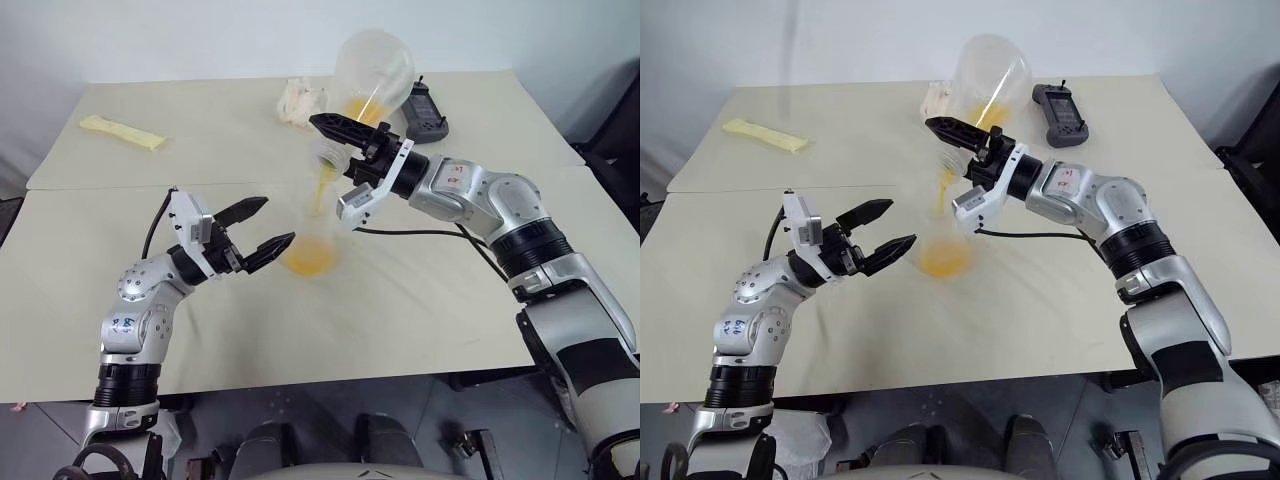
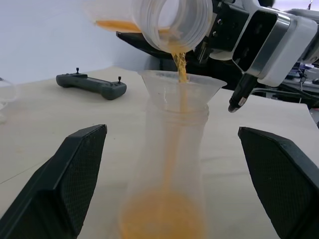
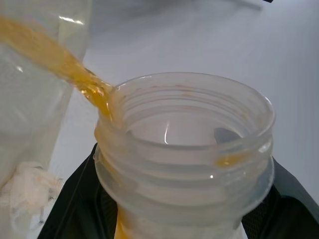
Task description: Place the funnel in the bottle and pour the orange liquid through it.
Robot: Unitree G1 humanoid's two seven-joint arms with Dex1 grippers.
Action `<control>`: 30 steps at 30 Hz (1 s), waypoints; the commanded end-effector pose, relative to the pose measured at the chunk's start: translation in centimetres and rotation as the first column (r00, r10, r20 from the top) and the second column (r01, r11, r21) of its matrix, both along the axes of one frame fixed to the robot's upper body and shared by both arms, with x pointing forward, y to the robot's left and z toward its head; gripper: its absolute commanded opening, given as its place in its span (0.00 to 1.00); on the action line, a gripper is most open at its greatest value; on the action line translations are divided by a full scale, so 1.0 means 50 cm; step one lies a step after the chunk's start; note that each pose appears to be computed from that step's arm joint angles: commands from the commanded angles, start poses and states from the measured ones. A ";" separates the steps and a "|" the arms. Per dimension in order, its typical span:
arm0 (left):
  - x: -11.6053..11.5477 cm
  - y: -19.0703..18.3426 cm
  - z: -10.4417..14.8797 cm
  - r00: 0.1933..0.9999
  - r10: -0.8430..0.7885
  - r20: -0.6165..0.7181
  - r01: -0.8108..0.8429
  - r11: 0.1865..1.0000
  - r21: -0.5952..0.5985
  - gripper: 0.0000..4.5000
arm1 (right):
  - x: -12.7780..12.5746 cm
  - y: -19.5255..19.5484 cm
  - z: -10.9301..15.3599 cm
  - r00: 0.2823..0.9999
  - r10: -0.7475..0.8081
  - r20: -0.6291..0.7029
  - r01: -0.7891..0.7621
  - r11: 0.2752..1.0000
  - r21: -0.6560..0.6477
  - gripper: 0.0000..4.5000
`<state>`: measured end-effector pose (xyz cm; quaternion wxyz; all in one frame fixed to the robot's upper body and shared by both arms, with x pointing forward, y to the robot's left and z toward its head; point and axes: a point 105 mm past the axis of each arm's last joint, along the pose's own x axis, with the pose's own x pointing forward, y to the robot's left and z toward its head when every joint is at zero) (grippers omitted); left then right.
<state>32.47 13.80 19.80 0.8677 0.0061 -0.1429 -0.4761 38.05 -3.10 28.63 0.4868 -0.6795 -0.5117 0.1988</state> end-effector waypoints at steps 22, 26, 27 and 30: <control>-0.004 -0.013 0.019 0.998 -0.014 0.059 0.014 1.000 0.002 1.00 | -0.011 -0.002 0.049 0.997 0.019 0.074 -0.022 0.999 0.032 0.57; -0.005 -0.012 0.019 0.998 -0.008 0.060 0.008 1.000 -0.002 1.00 | -0.011 0.001 0.049 0.997 0.022 0.075 -0.024 0.999 0.028 0.57; -0.005 -0.012 0.018 0.998 -0.007 0.060 0.007 1.000 -0.003 1.00 | -0.011 0.001 0.049 0.997 0.022 0.075 -0.025 0.999 0.026 0.57; -0.005 -0.013 0.018 0.998 -0.005 0.061 0.005 1.000 -0.006 1.00 | -0.012 0.004 0.050 0.996 0.026 0.082 -0.028 0.999 0.018 0.57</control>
